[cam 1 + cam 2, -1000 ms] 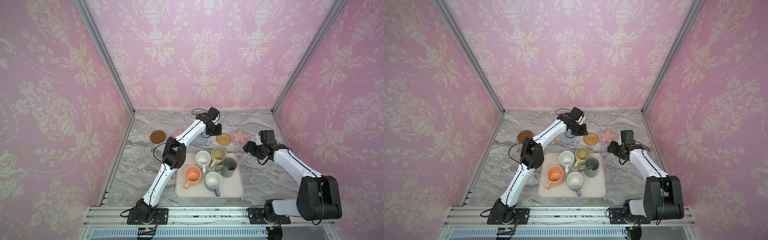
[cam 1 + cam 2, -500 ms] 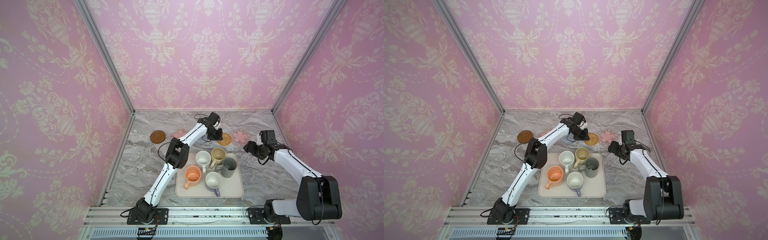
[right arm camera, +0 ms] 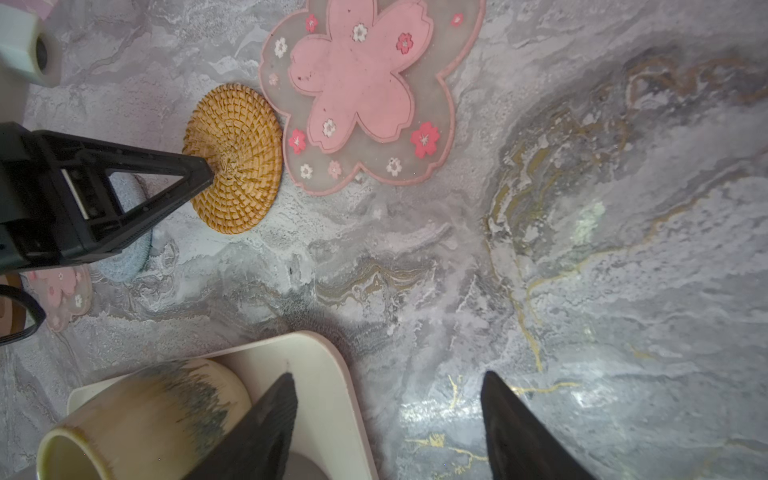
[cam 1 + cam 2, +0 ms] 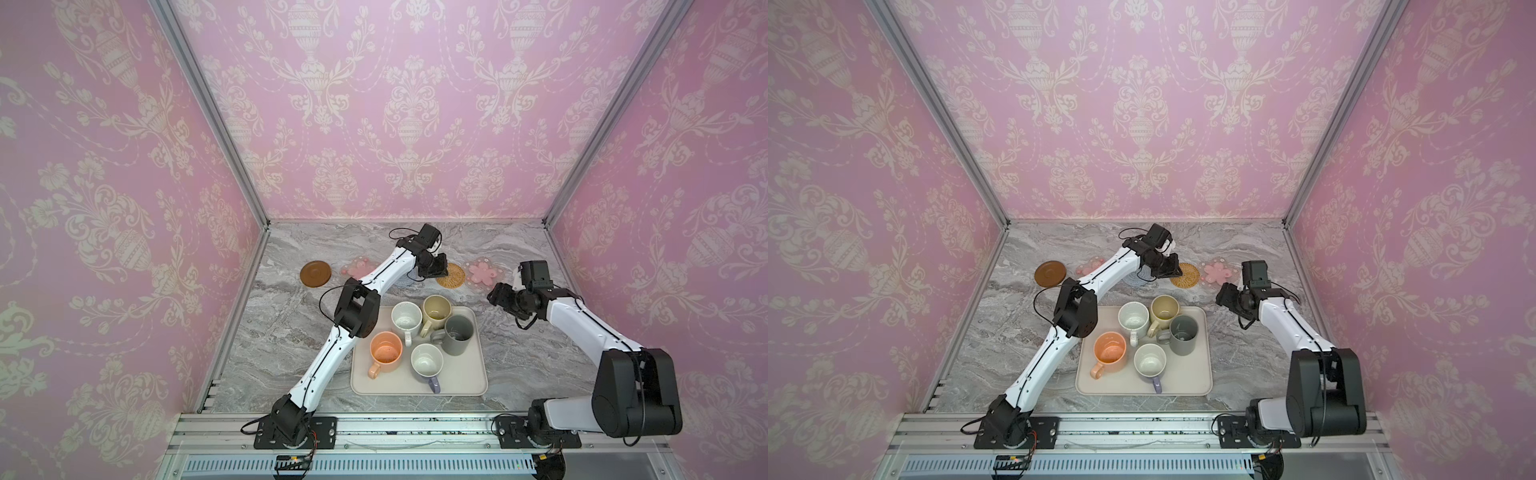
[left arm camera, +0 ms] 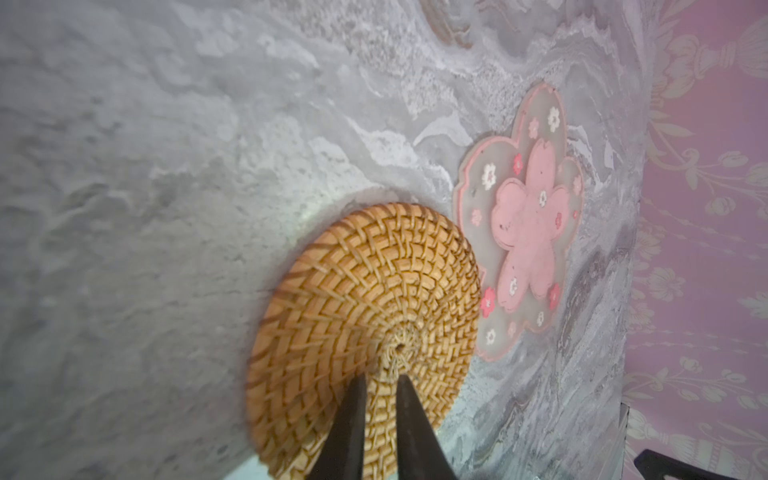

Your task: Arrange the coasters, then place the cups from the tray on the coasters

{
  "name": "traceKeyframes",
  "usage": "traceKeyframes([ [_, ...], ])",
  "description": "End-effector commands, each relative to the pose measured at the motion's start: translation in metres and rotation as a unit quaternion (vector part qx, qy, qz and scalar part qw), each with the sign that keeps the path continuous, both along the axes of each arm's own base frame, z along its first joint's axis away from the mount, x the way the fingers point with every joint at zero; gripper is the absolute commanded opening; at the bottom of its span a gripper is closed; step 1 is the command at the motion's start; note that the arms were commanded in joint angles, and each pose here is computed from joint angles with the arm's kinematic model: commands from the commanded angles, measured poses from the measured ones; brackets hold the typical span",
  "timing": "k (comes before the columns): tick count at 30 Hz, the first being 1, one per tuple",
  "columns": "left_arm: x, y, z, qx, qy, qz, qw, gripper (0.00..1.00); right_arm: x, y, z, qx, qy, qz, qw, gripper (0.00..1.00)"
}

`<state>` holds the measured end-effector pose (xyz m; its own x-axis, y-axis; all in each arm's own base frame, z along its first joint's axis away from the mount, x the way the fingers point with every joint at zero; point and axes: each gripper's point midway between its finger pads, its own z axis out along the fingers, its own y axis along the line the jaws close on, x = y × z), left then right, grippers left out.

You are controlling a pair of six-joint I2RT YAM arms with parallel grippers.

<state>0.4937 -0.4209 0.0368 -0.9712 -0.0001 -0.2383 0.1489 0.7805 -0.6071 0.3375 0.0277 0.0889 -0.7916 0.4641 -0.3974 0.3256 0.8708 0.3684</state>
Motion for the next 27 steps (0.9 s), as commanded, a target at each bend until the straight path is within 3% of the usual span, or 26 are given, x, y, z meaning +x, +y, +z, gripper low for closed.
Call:
traceKeyframes([
  [1, 0.027, 0.028, -0.03, 0.039, -0.001, 0.072, 0.997, 0.19, 0.0, -0.006, -0.003, -0.015, 0.005, 0.002, 1.0, 0.72],
  [16, 0.088, 0.073, -0.036, 0.001, -0.008, 0.203, 0.979, 0.21, -0.002, -0.01, -0.008, -0.024, 0.014, 0.005, 1.0, 0.72],
  [27, 0.12, 0.109, -0.044, 0.007, -0.025, 0.274, 0.961, 0.21, -0.002, -0.01, -0.012, -0.022, 0.021, 0.004, 1.0, 0.72],
])
